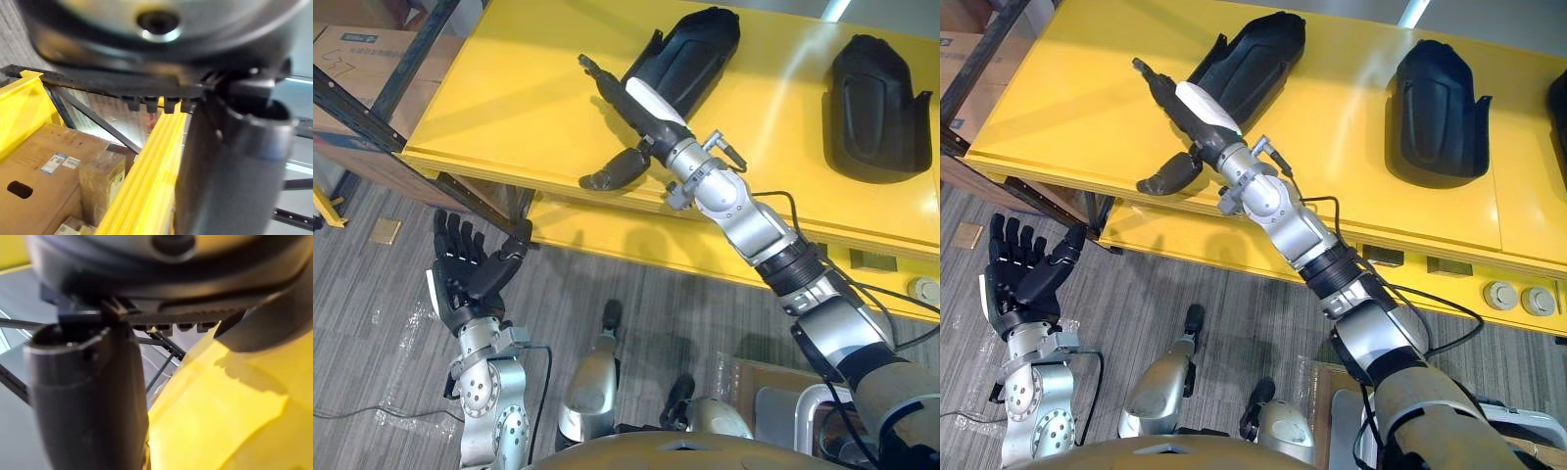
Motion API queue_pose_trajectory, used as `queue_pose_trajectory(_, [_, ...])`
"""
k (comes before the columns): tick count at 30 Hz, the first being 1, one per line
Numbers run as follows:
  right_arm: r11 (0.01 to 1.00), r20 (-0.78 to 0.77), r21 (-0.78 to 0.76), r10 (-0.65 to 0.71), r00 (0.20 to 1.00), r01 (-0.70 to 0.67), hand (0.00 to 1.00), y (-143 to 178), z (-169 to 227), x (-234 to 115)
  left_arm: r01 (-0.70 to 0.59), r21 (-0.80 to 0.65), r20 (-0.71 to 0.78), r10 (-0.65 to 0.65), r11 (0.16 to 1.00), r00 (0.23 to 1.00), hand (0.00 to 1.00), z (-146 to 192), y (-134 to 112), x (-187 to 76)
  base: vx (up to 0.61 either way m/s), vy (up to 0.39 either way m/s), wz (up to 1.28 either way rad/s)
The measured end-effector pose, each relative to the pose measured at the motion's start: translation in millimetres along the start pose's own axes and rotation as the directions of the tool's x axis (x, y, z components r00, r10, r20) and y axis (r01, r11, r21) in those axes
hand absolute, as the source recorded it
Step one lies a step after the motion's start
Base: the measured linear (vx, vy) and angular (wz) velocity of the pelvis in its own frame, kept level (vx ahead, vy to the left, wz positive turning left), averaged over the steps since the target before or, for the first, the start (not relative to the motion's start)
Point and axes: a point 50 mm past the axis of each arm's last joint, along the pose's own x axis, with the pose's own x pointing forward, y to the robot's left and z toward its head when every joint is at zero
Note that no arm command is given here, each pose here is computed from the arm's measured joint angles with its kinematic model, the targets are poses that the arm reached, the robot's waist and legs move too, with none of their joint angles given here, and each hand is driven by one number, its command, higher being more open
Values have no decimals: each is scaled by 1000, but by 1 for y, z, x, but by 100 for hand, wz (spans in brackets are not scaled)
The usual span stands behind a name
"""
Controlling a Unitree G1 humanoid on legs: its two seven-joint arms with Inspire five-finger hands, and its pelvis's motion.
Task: Walk over and take three plastic housings, then place them on the shelf
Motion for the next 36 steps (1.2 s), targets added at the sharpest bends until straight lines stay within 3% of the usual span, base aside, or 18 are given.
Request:
queue_pose_trajectory(5, [988,-48,-147,-61,997,53,100,-15,-13,-7,12,8,-6,-12,1000,1000,100,-1,-2,-1,-65,6,-11])
queue_pose_trajectory(13, [987,-53,-157,-42,998,33,100,-18,-13,-10,24,41,-25,-23,999,999,100,-2,0,0,16,-22,-5])
queue_pose_trajectory(16, [989,-65,-145,10,998,-20,100,-17,-11,-11,26,43,-24,-25,999,999,100,-2,0,0,0,0,0])
queue_pose_trajectory(21, [948,-135,-189,232,963,-255,100,4,-23,-21,32,47,-24,-31,998,999,100,-1,1,0,-13,-5,0])
queue_pose_trajectory(24, [930,-159,-191,286,945,-313,100,6,-26,-26,36,50,-30,-34,998,999,100,-2,1,0,-49,-5,0])
queue_pose_trajectory(36, [903,-211,-200,339,917,-380,100,3,-36,-39,38,83,-46,-35,996,998,100,-1,5,4,10,-12,-6])
